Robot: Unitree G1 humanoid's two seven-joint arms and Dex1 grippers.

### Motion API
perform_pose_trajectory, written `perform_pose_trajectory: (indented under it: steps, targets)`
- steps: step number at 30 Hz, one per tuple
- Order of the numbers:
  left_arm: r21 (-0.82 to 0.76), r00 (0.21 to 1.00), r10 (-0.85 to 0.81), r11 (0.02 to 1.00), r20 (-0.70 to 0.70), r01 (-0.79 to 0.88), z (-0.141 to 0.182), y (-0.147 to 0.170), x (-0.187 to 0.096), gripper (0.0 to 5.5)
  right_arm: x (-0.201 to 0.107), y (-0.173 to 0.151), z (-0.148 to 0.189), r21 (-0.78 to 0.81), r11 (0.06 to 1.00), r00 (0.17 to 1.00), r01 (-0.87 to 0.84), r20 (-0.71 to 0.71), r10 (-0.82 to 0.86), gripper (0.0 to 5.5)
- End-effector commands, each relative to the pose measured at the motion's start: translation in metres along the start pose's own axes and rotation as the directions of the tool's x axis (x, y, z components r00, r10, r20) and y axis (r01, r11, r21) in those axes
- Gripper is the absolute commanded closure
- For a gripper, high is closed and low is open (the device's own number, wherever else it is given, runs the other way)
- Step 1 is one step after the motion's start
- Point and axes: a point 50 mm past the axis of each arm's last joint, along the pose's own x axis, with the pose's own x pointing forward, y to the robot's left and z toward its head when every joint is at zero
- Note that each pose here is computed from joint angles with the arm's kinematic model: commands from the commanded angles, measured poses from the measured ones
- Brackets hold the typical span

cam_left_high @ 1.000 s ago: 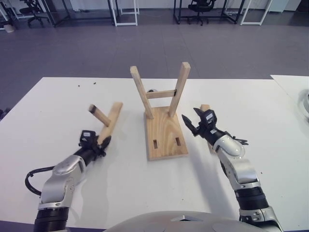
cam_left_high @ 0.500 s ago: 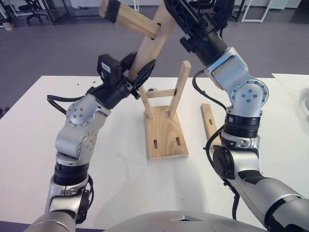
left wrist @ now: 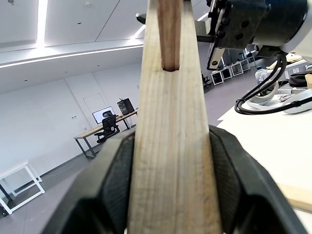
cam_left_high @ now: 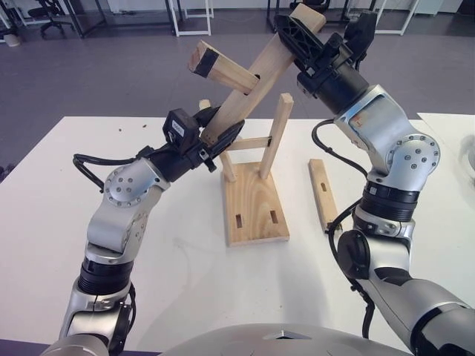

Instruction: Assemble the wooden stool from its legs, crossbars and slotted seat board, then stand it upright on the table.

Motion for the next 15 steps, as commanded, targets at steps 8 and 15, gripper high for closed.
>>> perform_pose_trajectory:
  steps: [8,15]
  targets:
    - [-0.19,0.976,0.067,0.976,-0.206,-0.107,-0.048,-0.028,-0.047,1.91,-0.167,-0.042,-0.074,-0.131,0.758,0.768,0.639,0.161,-0.62,4.47]
    - [-0.187,0.952,0.178,0.956,-0.249,-0.227,-0.061,-0.026,-0.054,1.17,-0.184,-0.062,-0.078,-0.252,0.615,0.664,0.747,0.226,-0.713,4.46]
